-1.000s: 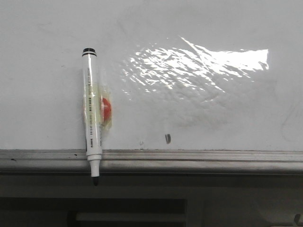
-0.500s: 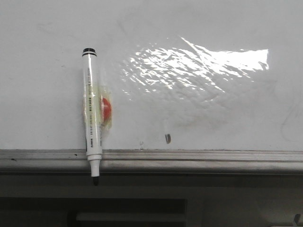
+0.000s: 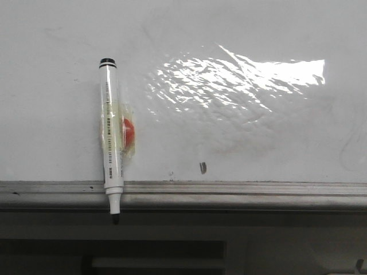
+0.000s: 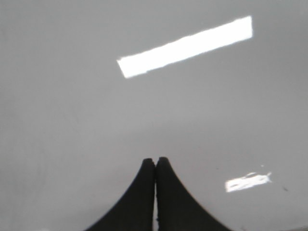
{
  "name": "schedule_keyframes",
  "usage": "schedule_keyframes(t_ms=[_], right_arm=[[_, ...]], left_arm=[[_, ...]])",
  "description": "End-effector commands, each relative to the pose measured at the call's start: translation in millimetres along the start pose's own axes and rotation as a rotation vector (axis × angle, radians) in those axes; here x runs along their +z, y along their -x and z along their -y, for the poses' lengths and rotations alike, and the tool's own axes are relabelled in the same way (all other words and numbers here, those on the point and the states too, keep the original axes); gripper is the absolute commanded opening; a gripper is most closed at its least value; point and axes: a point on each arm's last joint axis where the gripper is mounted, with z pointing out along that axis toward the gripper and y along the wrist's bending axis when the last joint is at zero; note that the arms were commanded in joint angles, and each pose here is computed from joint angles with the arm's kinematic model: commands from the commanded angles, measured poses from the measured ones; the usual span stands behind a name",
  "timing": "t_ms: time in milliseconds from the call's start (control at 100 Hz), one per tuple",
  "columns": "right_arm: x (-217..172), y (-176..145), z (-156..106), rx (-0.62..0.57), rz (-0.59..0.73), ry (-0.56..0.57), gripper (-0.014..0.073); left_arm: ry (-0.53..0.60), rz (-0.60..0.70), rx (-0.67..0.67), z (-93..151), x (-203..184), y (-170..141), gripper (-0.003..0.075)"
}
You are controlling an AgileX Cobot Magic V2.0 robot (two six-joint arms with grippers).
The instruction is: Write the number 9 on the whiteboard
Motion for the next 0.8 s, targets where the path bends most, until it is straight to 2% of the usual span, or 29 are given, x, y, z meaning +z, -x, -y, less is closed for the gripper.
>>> schedule_keyframes(t_ms=[0,90,150,190,260,400,490,640,710,790], right_arm=[[0,1,2,0.157,0.09,0.018,-0.0061],[0,0,1,0.226,0.079,0.02,-0.0061],[0,1,1,0.313,0.082,0.026,-0.0061],[0,1,1,0.367,0.079,0.028,-0.0061],[-1,5,-2,0.455,0.074,0.045,-0.0061],[-9,27,-18,0.409,0.008,0.124,-0.0061],[-17,38,-32,0.264,-0.09,0.181,-0.0061],[-28,62,-44,-0.031,-0.121,0.224,-0.0061],[-28,71,-48,-0.058,-0.131,0.23,-0.0061],[-24,81,-52,-0.057,-0.143,0.228,-0.0061]], left_arm=[[-0.006,0.179,-0.229,-3,-3,11,-0.002],[-0.003,0.21,-0.382,-5,-3,13,-0.002],[-0.004,0.212,-0.502,-6,-3,14,-0.002],[-0.016,0.192,-0.634,-5,-3,13,-0.002],[-0.054,0.149,-0.726,-1,-3,14,-0.002],[-0.2,0.007,-0.566,24,-11,30,-0.0021],[-0.249,-0.062,-0.401,36,-17,44,-0.0021],[-0.183,-0.198,-0.156,39,-8,58,-0.002],[-0.152,-0.269,-0.109,38,1,61,-0.002],[-0.141,-0.321,-0.129,40,13,65,-0.0012]])
